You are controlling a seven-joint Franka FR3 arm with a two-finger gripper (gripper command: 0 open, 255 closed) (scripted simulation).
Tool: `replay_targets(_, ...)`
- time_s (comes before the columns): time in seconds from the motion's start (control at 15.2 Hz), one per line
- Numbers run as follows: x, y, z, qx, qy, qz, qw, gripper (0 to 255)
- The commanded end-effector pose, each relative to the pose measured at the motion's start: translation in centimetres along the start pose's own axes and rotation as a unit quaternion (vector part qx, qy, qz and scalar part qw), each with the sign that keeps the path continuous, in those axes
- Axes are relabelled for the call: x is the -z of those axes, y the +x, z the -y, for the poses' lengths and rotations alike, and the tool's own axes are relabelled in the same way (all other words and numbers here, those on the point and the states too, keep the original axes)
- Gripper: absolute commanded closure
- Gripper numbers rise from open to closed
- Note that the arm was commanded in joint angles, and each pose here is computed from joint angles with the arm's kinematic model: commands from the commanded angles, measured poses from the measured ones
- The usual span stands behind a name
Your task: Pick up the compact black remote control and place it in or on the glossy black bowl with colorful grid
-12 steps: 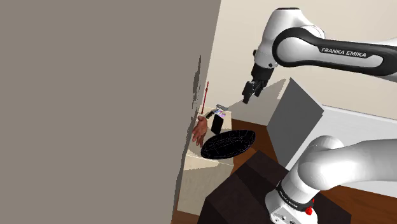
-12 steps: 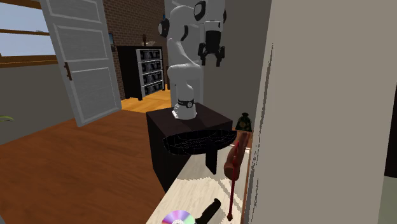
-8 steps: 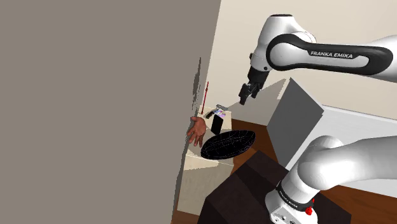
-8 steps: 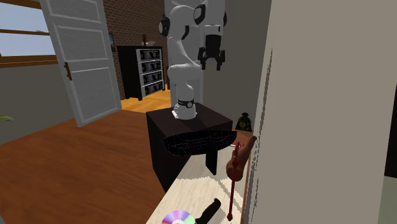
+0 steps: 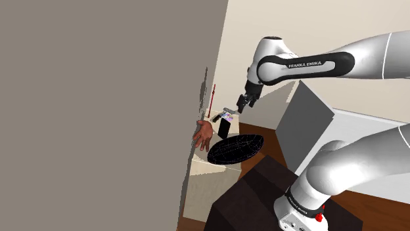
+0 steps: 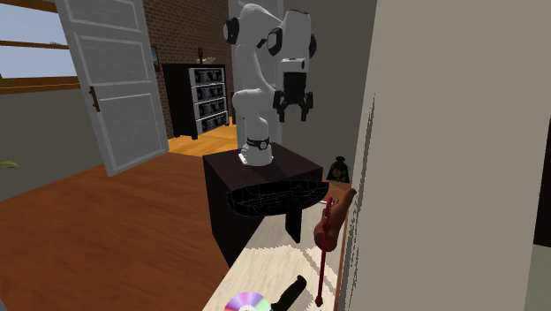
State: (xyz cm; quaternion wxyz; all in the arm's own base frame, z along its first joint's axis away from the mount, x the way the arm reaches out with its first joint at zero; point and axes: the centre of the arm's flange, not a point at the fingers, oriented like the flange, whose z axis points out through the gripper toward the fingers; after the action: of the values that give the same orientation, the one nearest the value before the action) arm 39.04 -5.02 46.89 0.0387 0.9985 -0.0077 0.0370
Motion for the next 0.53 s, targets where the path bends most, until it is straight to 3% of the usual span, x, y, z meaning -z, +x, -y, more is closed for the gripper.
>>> replay_targets(0.0, -2.3, 1.5, -0.9, -0.003, 0.003, -0.002, 1.0, 0)
replay_targets(0.46, -9.6, 6.2, -3.9, -0.012, 0.014, -0.007, 0.9998, 0)
